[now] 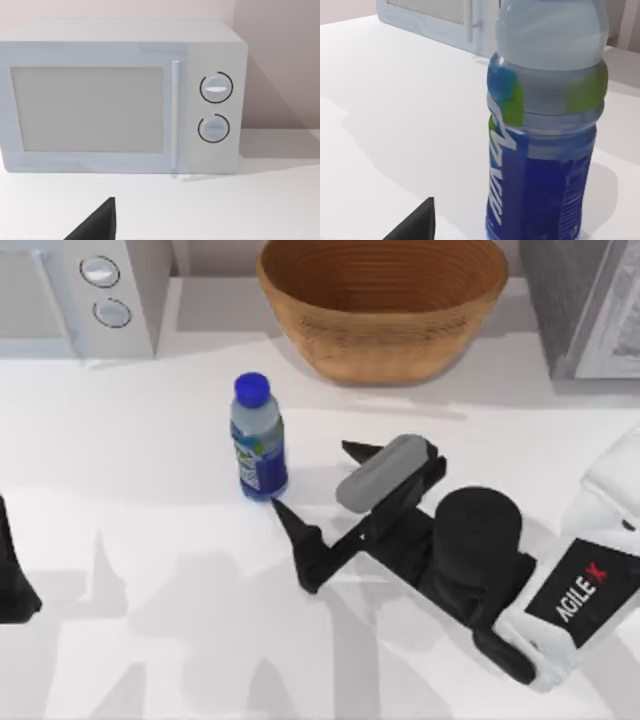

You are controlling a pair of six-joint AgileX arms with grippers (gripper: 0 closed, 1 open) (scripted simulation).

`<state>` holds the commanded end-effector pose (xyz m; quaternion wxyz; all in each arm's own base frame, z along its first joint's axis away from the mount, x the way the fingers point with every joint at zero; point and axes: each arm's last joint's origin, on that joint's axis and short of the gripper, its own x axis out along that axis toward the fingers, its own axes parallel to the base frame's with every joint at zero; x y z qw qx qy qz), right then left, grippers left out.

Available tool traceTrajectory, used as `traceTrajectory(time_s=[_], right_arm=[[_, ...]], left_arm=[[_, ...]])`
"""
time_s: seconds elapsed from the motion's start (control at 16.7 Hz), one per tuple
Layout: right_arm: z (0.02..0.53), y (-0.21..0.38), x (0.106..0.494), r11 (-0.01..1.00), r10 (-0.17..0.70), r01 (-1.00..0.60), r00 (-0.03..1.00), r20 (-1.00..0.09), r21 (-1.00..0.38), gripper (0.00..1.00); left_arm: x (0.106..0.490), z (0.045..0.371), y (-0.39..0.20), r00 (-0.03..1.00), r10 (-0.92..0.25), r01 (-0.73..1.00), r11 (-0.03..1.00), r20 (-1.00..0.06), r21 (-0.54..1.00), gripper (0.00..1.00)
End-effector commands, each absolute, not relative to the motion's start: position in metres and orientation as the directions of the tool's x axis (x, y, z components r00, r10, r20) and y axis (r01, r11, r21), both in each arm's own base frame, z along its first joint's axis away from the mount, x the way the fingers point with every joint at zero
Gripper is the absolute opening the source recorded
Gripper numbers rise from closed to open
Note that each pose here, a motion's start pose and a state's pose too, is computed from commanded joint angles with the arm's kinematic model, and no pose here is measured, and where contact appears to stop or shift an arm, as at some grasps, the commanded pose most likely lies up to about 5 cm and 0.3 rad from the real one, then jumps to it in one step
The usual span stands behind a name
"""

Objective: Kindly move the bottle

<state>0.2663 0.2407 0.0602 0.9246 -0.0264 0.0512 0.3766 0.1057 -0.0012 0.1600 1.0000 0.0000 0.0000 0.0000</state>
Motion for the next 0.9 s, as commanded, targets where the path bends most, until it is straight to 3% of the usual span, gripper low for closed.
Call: traceTrajectory(time_s=[0.48,0.9], right_arm=[[0.058,0.246,0.273,0.716,0.693,-0.698,0.711,-0.118,-0.01,1.0],[0.05,0.297,0.324,0.715,0.694,-0.699,0.711,-0.11,-0.01,1.0]], left_arm=[[0.106,0.16,-0.001,1.0,0.0,0.0,1.0,0.0,0.0,1.0],[0.106,0.16,-0.001,1.0,0.0,0.0,1.0,0.0,0.0,1.0]])
